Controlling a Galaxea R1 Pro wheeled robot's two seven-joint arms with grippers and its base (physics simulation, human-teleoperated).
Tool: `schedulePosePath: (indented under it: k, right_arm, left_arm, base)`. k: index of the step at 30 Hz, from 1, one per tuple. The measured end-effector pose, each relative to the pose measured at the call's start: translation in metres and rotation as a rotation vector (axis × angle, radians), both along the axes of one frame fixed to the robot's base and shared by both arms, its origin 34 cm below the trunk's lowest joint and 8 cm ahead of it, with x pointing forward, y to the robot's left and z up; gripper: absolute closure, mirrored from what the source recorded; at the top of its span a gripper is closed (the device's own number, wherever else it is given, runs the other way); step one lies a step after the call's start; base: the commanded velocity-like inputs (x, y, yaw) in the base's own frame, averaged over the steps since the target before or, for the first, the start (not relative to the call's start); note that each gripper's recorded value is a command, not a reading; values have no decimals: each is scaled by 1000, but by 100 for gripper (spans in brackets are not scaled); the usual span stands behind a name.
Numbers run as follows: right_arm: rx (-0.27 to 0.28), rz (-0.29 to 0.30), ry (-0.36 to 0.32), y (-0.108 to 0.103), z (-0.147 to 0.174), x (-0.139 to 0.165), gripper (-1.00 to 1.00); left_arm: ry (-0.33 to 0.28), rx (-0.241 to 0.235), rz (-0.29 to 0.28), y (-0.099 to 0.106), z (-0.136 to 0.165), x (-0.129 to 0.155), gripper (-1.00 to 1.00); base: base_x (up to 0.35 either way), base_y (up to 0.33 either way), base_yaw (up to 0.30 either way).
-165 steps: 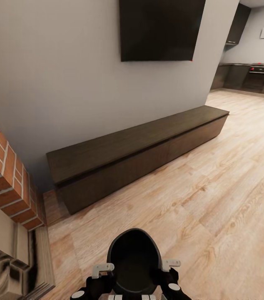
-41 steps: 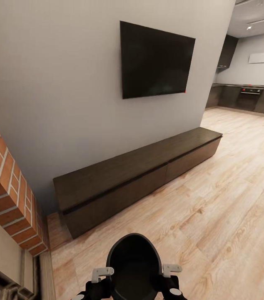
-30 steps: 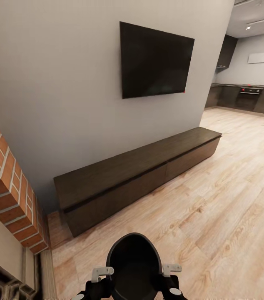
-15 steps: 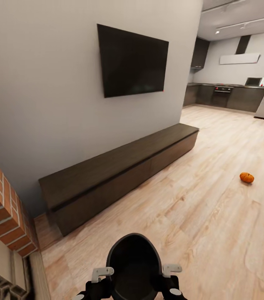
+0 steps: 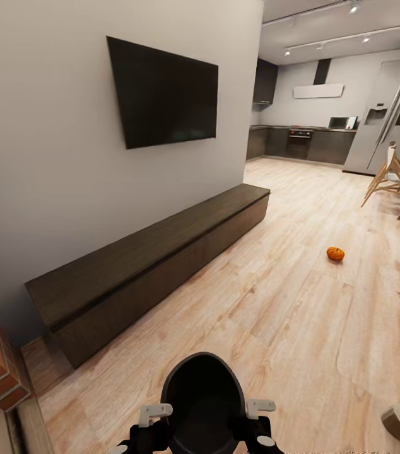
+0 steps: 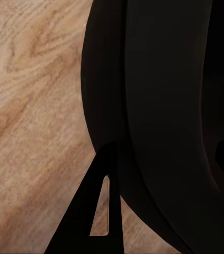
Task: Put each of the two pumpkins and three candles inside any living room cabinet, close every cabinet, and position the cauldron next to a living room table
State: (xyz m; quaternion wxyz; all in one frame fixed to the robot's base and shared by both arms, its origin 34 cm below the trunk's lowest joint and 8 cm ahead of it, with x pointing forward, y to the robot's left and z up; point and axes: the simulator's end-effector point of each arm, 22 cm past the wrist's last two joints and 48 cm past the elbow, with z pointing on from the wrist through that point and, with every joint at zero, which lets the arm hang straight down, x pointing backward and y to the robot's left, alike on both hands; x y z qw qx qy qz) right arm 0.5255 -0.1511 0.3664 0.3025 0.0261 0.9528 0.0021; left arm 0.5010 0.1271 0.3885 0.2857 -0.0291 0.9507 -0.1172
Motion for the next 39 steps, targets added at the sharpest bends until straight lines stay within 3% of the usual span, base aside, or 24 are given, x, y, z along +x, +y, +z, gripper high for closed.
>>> schedulePosePath:
  k: [5,17,39]
  right_arm:
    - [0,0,1,0,10,2,100]
    - [0,0,5,0,33,4,100]
    - [0,0,32,0,23,-4,100]
  left_arm:
    - [0,0,-1,0,10,2,100]
    - [4,0,-1,0,33,5,100]
    - [31,0,-1,0,23,-3,100]
  base:
    - [0,0,-246]
    - [0,0,-29]
    - [-75,12,-166]
